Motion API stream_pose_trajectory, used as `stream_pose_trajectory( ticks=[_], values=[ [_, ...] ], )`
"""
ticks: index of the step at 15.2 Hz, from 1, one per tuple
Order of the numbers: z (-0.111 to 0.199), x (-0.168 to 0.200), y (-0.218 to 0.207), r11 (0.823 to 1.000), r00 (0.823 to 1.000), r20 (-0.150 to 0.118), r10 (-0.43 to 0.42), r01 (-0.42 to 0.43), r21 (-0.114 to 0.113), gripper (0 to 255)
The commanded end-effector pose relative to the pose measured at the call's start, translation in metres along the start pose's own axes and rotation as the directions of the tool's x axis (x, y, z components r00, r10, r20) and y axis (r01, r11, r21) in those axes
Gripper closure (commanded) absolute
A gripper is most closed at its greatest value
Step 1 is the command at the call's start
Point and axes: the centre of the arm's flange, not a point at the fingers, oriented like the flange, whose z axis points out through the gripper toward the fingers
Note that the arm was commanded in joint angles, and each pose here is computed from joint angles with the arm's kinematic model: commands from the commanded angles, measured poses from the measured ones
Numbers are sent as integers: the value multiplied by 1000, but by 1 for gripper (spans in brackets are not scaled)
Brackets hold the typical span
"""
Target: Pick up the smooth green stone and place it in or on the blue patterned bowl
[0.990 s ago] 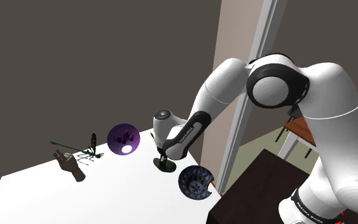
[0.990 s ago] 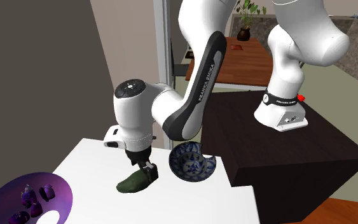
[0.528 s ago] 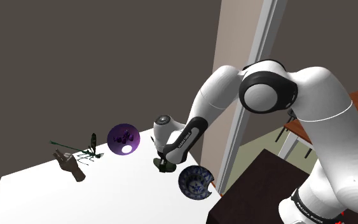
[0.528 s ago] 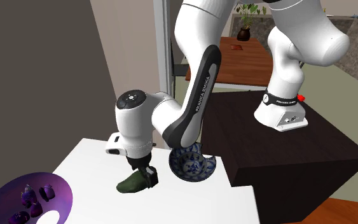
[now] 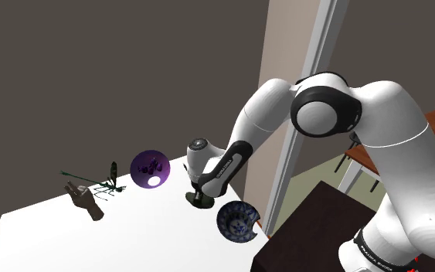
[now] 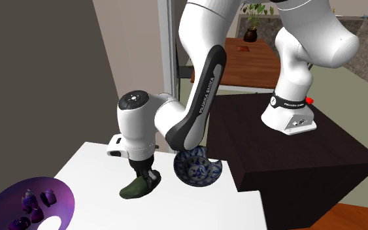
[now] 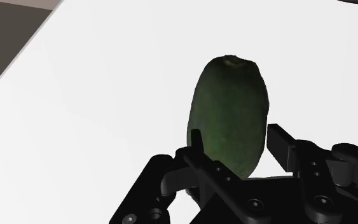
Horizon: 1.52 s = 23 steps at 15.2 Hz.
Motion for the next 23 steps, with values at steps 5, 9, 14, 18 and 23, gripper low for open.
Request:
stream_pose_trajectory(
  ticks=[5,9,14,18,23],
  values=[
    [3,0,-3,1000,1000,9,-6,6,7,255],
    [-7,-1,-6,1000,1000,9,-6,6,7,255],
    [-33,0,-4,1000,1000,9,-6,6,7,255],
    [-38,1,-3,1000,1000,8,-6,6,6,0],
    [-13,28,-12,993,993,-44,112,-113,-26,0]
  ],
)
